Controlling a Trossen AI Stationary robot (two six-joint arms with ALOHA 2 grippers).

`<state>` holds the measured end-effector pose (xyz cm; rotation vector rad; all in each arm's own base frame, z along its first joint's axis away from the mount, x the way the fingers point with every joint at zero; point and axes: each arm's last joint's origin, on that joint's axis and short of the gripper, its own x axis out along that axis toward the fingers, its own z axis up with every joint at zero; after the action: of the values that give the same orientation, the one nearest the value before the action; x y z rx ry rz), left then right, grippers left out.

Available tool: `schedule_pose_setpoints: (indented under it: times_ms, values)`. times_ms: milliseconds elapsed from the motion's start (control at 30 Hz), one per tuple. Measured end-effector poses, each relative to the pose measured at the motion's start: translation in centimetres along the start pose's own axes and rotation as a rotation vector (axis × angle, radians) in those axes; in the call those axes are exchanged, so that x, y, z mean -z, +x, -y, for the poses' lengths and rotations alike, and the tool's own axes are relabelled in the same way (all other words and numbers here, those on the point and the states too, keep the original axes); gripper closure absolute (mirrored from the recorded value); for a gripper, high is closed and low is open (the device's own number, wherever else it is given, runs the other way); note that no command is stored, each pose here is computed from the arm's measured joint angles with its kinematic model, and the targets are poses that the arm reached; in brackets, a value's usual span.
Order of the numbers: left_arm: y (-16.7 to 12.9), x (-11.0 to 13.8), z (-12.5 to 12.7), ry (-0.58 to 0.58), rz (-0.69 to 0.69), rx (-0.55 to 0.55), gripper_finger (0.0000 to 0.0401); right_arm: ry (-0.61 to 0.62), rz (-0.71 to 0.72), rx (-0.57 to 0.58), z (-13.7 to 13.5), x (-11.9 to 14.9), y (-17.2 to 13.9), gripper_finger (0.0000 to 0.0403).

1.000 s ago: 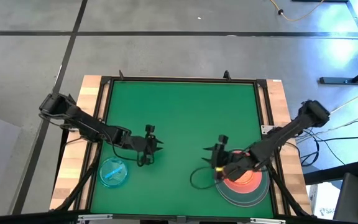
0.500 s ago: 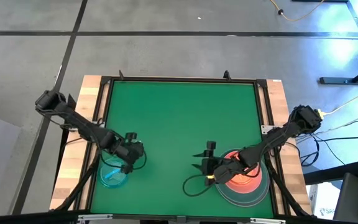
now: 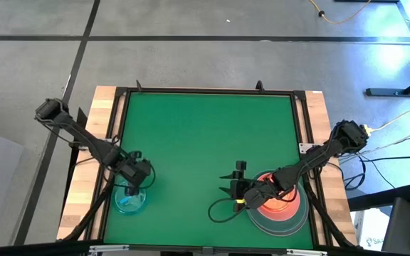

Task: Stack plastic plates
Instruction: Stack the light blue plate on top of the light orange plate

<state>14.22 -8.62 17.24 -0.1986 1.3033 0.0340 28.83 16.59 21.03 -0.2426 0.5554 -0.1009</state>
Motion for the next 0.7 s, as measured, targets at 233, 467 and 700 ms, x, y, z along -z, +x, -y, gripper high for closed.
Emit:
schedule_pose_setpoints:
  times_ms: [233,467,700]
  values:
    - [1.3,2.0,-1.3,-0.096,0.006,0.031,0.03,0.002,0.0,0.002,0.1,0.0,0.0,0.0229]
    - [2.9,2.6,-1.4,-0.122,0.001,0.137,0.03,0.01,-0.004,0.011,0.4,0.0,0.3,0.0229]
    - [2.9,2.5,-1.3,-0.122,0.017,0.139,0.03,0.01,-0.003,0.012,0.4,0.0,0.3,0.0229]
